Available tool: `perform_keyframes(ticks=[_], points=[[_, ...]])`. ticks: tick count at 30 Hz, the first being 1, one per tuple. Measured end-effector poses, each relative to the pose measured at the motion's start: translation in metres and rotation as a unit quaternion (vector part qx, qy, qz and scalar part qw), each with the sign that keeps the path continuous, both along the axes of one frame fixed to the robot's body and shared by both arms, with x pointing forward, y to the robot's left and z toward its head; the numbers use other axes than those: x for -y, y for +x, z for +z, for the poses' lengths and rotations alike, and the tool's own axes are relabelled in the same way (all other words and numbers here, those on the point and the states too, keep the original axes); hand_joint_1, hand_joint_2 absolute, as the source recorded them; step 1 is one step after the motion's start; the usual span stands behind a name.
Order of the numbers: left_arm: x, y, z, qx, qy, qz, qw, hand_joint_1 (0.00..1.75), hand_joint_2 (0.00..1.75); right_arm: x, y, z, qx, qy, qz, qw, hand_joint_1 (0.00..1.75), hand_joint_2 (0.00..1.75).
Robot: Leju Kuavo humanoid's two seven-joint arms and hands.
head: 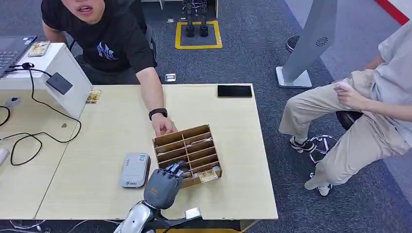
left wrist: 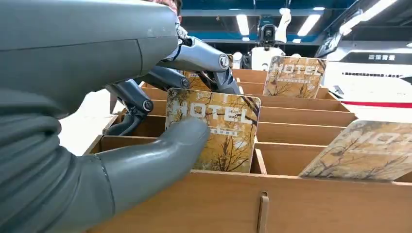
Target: Pass the card to the sensor for recognition and then transmit it.
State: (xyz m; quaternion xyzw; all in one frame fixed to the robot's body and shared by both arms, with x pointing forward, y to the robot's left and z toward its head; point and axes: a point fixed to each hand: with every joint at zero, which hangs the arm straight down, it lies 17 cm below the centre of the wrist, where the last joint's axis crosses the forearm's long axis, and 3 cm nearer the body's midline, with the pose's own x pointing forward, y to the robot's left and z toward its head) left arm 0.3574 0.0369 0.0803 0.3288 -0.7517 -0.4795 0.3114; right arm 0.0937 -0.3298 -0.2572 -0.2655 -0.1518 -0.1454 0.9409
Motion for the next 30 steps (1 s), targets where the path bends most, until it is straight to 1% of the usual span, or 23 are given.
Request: perform_keyframes(ticks=[20,30], points=[[-0.0031,0.0032,0.0023,-0.011,-0.023,0.007,1.0,1.75,1.75,-0.0011,-0.0008,-0.0005,-0.002,0.002,0.001,1.0,0.0,1.75],[-0.003,0.0028,0.0019,-0.008,-0.019,0.006,1.0,1.75,1.75,-0.0022,-0.0012,-0.0007,-0.003,0.003,0.001,1.0,0.0,1.75]])
